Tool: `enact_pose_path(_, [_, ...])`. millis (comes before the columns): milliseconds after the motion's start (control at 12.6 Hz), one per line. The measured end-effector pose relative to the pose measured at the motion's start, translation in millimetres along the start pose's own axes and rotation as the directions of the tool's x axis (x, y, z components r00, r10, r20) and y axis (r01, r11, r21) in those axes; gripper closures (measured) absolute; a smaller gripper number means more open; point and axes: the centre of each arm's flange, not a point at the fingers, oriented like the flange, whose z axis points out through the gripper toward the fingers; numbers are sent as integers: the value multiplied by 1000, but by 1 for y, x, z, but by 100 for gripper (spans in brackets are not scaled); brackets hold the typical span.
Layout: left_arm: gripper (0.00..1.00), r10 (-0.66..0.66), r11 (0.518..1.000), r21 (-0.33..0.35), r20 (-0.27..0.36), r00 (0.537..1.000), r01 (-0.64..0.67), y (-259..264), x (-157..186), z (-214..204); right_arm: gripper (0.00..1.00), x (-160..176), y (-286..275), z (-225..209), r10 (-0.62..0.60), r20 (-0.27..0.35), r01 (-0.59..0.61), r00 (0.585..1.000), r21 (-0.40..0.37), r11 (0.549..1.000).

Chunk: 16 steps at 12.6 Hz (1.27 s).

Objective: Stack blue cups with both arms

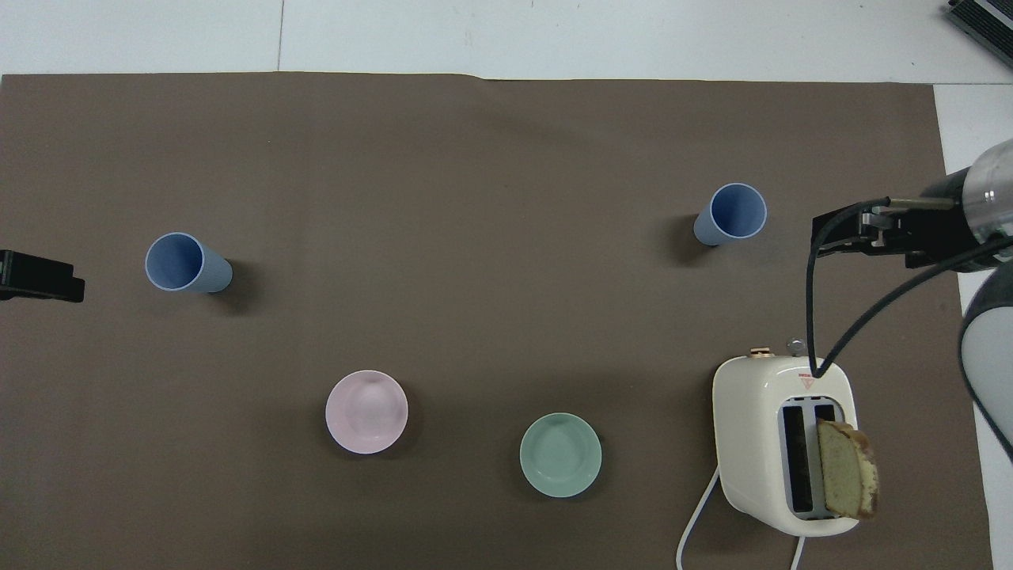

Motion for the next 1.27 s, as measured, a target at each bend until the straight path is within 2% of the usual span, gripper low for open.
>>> enact_pose_path(1267, [0,-8,1000,0,0,1000,8,-4,0,0,0,1,3,0,5,0,-5,1000,0,1000])
